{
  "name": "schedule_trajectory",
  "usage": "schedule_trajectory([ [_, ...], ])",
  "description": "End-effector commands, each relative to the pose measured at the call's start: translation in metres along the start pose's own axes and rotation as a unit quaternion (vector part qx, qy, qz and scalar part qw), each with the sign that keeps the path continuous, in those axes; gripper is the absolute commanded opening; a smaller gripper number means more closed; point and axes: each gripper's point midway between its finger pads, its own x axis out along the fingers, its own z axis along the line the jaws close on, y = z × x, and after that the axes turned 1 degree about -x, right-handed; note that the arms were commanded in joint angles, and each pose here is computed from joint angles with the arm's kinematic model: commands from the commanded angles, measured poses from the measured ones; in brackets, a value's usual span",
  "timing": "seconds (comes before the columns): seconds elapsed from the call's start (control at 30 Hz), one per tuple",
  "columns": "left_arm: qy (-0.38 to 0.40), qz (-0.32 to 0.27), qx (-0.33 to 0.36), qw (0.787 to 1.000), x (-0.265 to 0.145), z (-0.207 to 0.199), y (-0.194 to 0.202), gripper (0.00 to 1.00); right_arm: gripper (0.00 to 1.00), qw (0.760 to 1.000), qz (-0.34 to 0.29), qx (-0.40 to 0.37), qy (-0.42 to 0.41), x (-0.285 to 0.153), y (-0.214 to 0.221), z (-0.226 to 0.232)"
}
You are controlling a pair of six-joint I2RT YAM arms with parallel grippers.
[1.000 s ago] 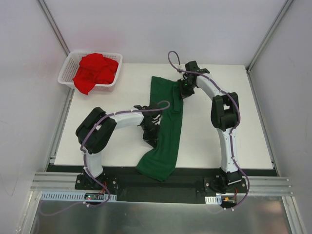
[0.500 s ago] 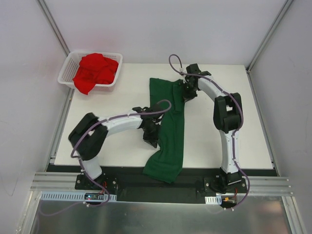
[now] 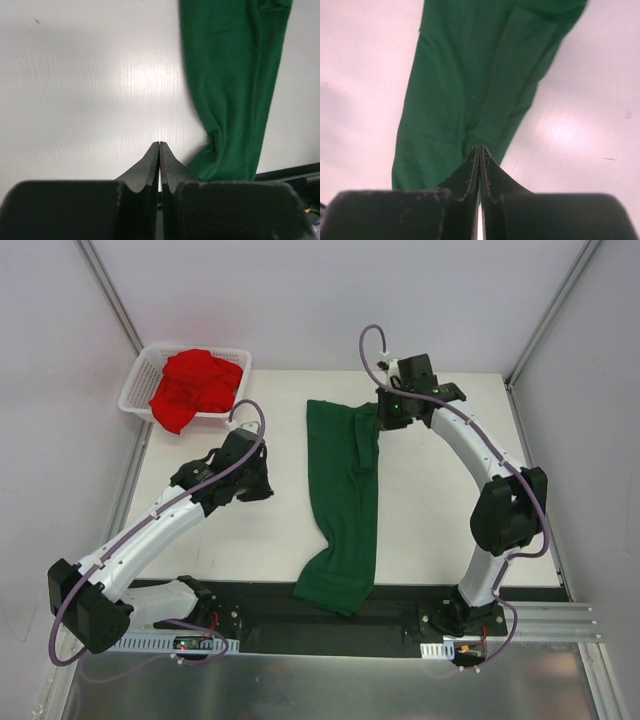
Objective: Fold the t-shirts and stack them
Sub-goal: Rotate the tshirt 85 degrees
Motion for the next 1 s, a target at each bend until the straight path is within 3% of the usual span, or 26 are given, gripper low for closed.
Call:
schedule_trajectory([
  [0.0,-0.037,-0.044,0.008,0.998,-0.01,0.018,-0.011,0.0,0.01,0.996,0.05,0.019,-0.069,0.016,0.043,0.034],
  [0.2,-0.045,-0.107,0.026,0.993,-0.027,0.02,-0.044,0.0,0.01,0.989,0.091,0.017,-0.112,0.037,0.072,0.062],
  [0.47,-0.041,-0.114,0.034,0.992,-0.021,0.018,-0.056,0.0,0.01,0.983,0.124,0.006,-0.133,0.071,0.089,0.079],
  [0.77,-0.049,-0.111,0.033,0.992,-0.016,0.029,-0.057,0.0,0.01,0.981,0.163,-0.034,-0.102,0.121,0.088,0.07],
  [0.97,-0.057,-0.108,0.032,0.992,-0.011,0.037,-0.059,0.0,0.01,0.981,0.168,-0.063,-0.072,0.132,0.082,0.058],
])
